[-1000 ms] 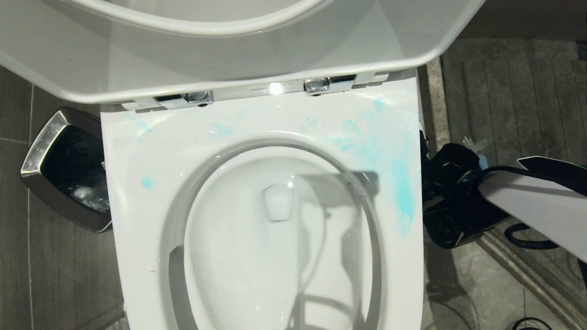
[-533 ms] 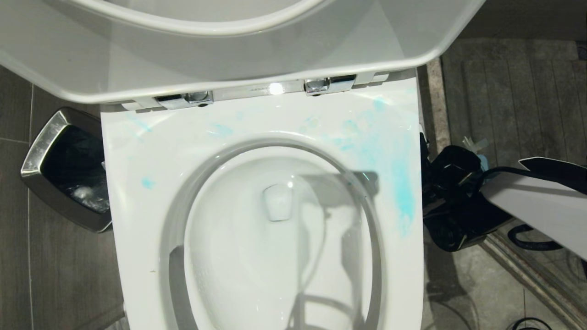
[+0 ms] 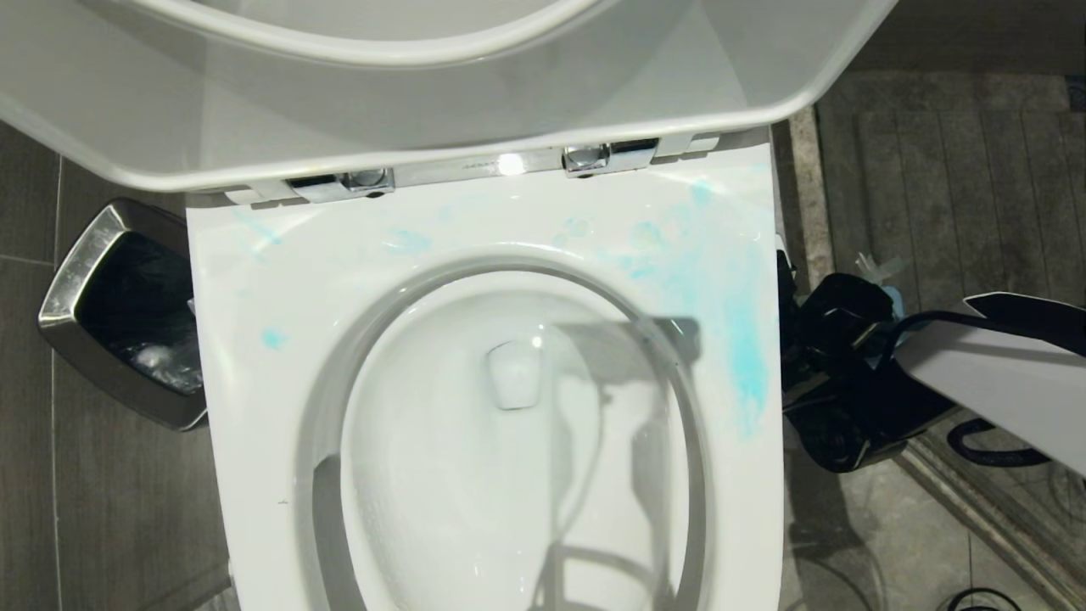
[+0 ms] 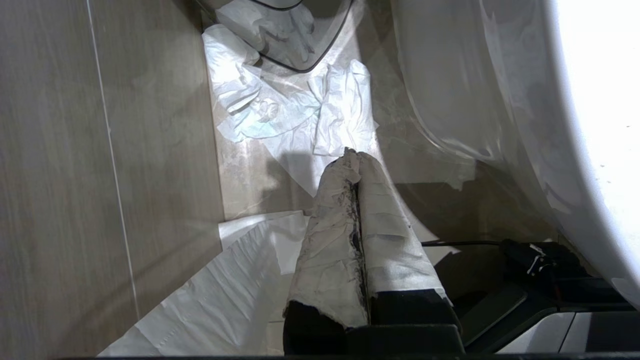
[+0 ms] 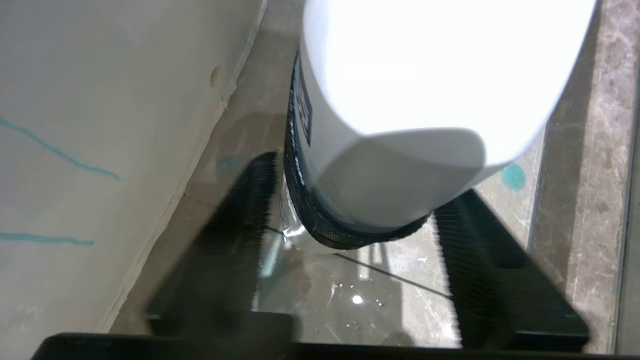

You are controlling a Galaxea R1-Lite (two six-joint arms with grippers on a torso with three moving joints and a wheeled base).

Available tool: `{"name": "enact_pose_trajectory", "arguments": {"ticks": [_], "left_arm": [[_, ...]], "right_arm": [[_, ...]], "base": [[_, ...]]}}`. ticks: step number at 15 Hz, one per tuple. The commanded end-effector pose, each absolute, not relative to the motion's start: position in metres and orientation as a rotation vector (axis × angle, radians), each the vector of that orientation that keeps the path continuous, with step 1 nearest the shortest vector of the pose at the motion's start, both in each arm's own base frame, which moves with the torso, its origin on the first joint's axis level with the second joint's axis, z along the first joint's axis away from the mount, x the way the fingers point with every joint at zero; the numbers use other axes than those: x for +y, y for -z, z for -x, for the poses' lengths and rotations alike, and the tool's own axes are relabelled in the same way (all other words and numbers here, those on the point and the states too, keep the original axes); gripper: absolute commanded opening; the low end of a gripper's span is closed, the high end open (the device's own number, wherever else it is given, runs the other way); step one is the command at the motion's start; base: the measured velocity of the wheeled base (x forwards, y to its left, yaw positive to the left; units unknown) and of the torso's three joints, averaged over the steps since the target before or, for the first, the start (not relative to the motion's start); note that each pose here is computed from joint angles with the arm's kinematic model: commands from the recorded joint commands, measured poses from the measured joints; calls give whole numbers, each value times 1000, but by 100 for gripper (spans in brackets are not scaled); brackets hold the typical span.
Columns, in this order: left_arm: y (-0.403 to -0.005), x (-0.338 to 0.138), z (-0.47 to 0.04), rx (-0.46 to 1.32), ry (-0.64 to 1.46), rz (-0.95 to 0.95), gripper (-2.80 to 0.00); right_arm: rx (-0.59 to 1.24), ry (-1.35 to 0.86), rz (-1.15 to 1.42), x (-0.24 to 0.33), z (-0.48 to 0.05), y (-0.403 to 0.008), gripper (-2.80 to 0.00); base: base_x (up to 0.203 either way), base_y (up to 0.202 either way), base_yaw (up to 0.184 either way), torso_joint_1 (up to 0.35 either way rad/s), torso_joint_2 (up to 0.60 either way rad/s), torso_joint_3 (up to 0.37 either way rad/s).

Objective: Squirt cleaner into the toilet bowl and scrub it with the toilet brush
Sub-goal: Pour in the cleaning agent

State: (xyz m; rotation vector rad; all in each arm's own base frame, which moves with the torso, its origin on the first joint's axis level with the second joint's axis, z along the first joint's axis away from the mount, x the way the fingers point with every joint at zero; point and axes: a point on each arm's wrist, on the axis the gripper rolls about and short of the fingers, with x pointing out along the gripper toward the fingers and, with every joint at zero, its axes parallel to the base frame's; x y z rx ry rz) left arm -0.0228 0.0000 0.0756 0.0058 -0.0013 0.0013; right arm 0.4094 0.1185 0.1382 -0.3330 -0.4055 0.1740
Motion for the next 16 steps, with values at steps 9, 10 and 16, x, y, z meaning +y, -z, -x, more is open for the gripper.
{"name": "enact_pose_trajectory", "arguments": {"ticks": [9,10,16], "left_arm": [[-76,0,23,-1,-2,-6,-280],[-76,0,23,-2,-2,-6,-280],[-76,0,23,-2,-2,-6,-280]], "right_arm": [[-302,-198,346,109,-377,-129,0],[-299,-201,341,109,-377,-128,0],[-282,-186,346,106,-404,-104,0]], "base": [[0,0,0,0,0,0],[0,0,0,0,0,0],[0,0,0,0,0,0]]}}
